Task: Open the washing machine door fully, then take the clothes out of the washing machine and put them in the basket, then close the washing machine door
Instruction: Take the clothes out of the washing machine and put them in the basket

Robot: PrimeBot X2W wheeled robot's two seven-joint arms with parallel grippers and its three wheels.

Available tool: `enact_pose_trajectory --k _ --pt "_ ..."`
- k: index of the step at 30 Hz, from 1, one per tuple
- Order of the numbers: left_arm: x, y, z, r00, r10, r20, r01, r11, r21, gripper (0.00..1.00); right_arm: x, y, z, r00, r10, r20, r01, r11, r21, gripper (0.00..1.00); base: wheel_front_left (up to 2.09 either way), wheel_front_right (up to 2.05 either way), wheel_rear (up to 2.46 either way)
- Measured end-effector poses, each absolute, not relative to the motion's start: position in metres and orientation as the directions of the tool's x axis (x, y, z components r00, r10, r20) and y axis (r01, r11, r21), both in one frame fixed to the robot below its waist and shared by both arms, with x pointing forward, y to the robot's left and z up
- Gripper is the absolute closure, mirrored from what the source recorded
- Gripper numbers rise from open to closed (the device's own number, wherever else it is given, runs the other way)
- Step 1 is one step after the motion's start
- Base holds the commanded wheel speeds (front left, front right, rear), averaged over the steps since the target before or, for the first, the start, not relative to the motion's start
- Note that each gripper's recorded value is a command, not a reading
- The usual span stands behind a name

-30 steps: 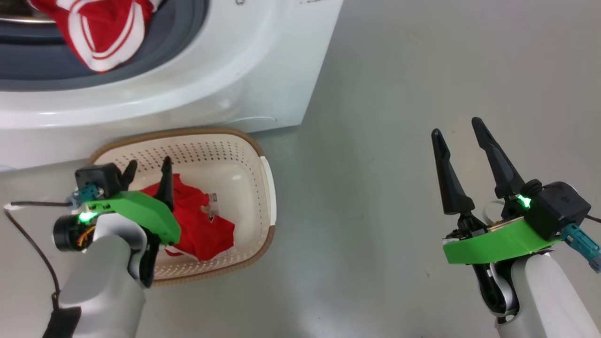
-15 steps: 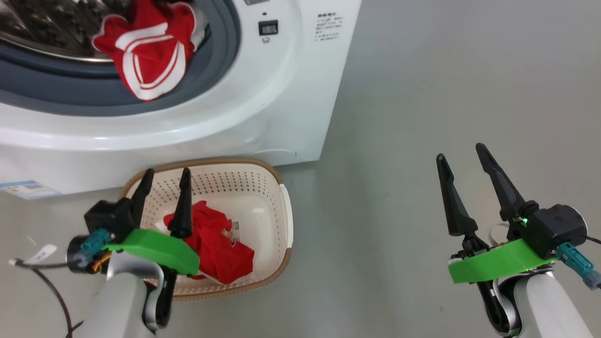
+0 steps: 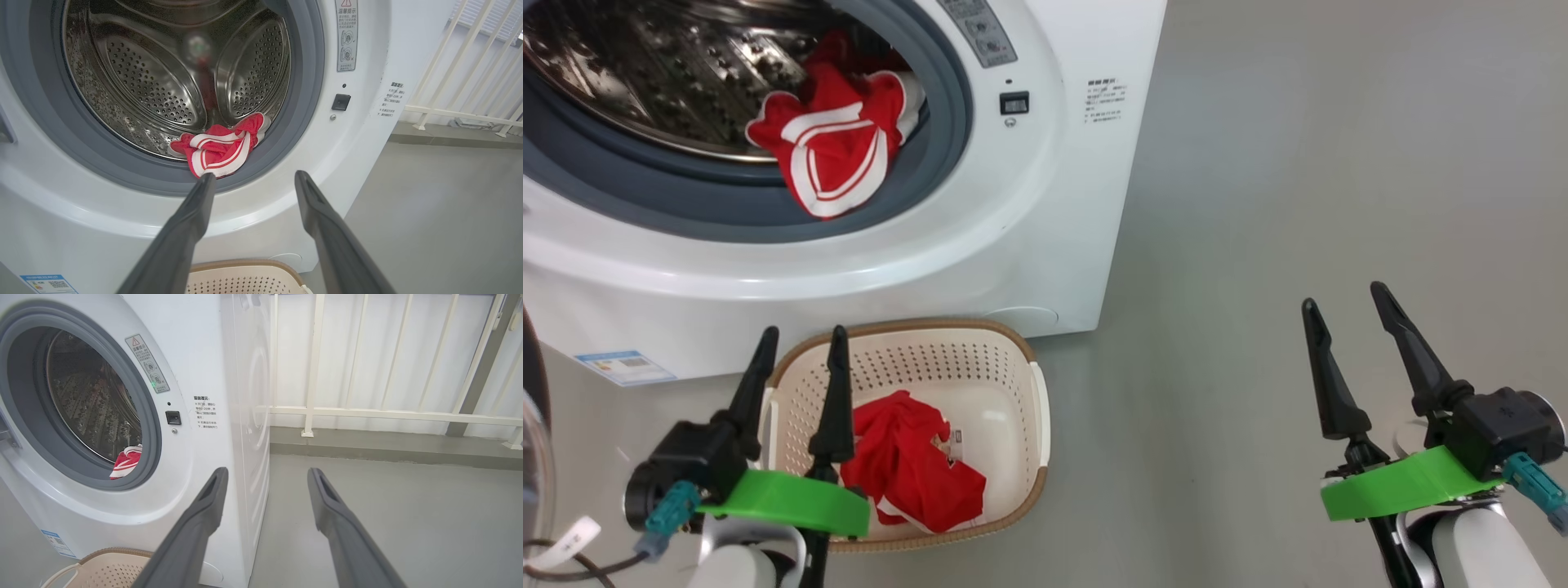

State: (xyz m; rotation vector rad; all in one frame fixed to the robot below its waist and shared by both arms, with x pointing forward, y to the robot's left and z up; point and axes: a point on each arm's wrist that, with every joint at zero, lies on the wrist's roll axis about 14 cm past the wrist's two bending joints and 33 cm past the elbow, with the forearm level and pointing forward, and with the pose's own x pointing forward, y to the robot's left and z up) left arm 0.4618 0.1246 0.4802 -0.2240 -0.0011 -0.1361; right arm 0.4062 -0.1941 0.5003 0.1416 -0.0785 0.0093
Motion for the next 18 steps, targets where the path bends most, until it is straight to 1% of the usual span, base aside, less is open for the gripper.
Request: enact_pose_trajectory --k 6,18 --pt "0.446 0.13 0.495 0.992 -0.111 0.054 0.12 0.968 -0.22 0.0 0.394 -0.196 0.504 0.996 -0.004 0.086 -0.008 0.991 0.137 0.0 0.0 0.0 0.0" --pt "0.41 0.149 0.503 0.996 -0.055 0.065 0.067 0.976 -0.207 0.0 0.371 -0.195 0.516 0.993 -0.004 0.117 -0.011 0.992 0.128 0.0 0.0 0.0 0.0"
